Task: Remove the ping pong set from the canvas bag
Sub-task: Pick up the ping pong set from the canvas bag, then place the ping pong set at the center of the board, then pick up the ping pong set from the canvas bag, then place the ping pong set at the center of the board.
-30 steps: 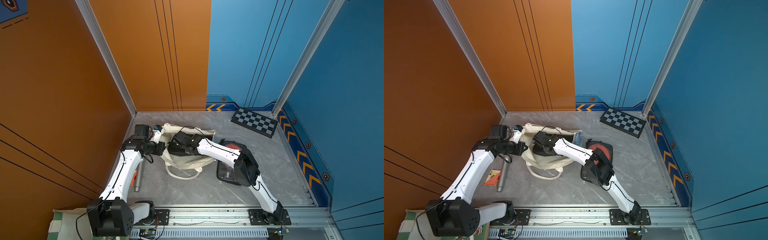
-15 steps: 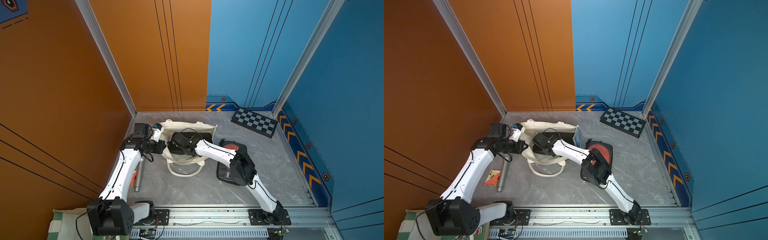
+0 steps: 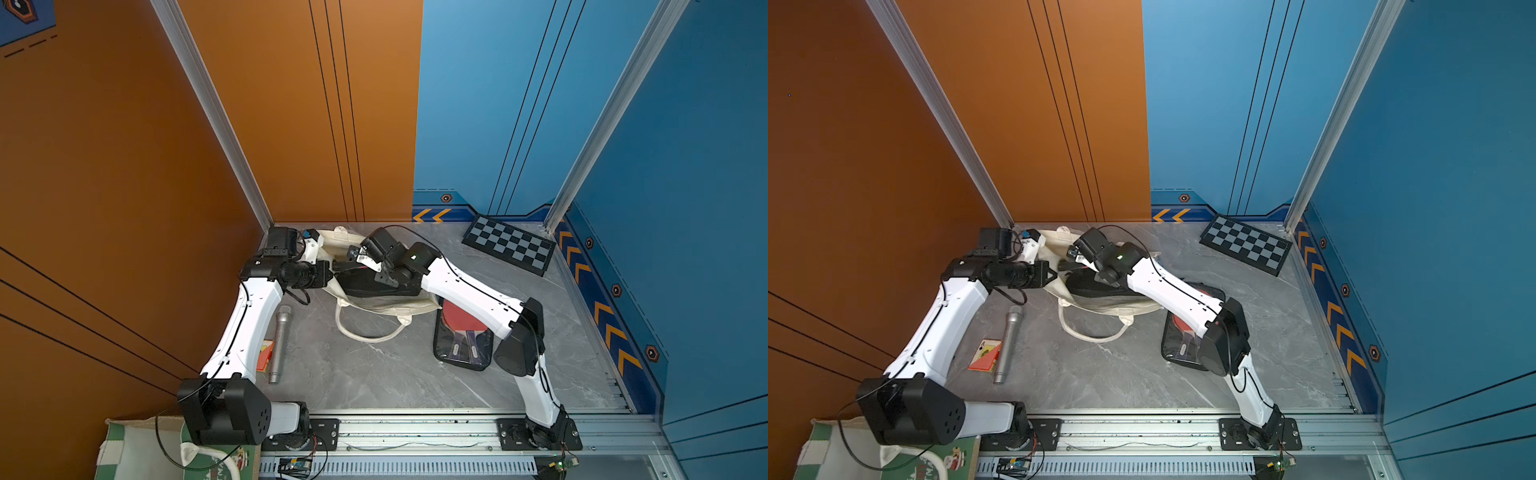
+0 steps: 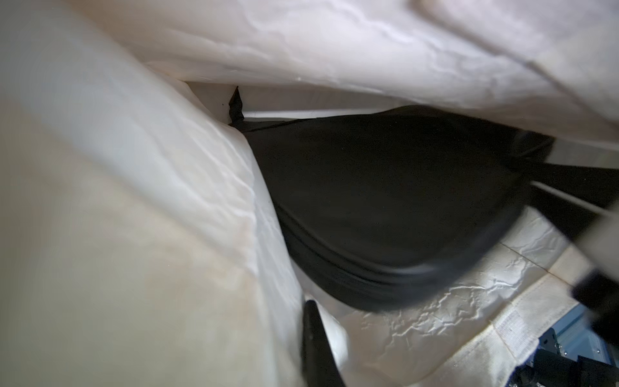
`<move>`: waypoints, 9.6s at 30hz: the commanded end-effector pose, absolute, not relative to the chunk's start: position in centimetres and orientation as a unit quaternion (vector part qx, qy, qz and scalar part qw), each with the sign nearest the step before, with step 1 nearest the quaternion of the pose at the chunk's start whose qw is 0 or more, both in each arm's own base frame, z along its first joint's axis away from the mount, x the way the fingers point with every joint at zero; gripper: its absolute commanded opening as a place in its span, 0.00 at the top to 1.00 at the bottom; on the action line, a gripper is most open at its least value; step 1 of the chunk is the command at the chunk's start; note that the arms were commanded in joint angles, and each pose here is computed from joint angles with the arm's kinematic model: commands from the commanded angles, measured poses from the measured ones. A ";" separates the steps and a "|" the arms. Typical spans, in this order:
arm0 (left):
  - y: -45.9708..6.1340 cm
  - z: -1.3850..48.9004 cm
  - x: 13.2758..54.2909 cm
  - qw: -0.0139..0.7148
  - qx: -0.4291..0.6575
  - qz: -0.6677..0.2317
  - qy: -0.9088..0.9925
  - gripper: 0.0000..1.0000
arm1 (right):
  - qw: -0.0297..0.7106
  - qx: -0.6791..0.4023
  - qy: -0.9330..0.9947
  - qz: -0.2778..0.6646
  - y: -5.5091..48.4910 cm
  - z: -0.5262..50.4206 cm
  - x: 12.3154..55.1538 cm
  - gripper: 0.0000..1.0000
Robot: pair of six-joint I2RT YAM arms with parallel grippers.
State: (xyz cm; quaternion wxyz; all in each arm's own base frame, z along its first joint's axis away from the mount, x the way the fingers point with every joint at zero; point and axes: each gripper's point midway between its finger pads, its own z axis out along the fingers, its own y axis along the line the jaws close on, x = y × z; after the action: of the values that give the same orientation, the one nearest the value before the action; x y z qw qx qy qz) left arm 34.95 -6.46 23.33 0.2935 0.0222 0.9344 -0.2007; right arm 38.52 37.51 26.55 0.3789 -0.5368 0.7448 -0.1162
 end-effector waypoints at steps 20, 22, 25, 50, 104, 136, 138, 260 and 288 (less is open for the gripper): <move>-9.2 30.2 43.4 0.376 -0.069 -0.258 0.887 1.00 | 0.523 -0.095 0.790 0.305 14.5 48.2 34.2 1.00; -9.2 30.5 43.8 0.381 -0.076 -0.262 0.884 1.00 | 0.516 -0.055 0.798 0.307 12.5 47.2 33.6 1.00; -9.4 30.8 44.3 0.377 -0.085 -0.276 0.880 1.00 | 0.492 -0.005 0.810 0.317 10.3 45.1 32.5 1.00; -10.5 29.2 46.1 0.343 -0.105 -0.313 0.880 1.00 | 0.156 0.015 0.858 0.489 26.6 23.9 23.6 1.00; -10.9 30.1 44.1 0.350 -0.087 -0.328 0.873 1.00 | -0.008 0.020 0.929 0.370 25.8 9.8 25.7 0.49; -9.5 18.9 32.3 0.263 0.156 -0.148 0.941 1.00 | 0.269 -0.466 0.840 -0.061 35.4 18.6 34.0 0.41; -9.3 18.3 32.1 0.255 0.149 -0.150 0.943 1.00 | 0.276 -0.495 0.820 -0.081 35.8 18.3 32.8 0.38; -18.9 28.7 49.8 0.229 -0.061 -0.455 0.858 1.00 | 0.130 0.059 0.800 0.582 46.2 16.6 27.3 1.00; -19.7 29.2 48.5 0.231 -0.053 -0.471 0.850 1.00 | 0.049 0.041 0.896 0.440 45.0 8.4 25.5 0.29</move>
State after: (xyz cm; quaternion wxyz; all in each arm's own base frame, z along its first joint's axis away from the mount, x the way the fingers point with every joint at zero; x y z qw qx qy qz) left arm 49.20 -18.78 25.33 0.2027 -0.0871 0.8710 -0.4390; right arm 25.73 46.53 5.55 0.0323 0.0673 0.8903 0.4492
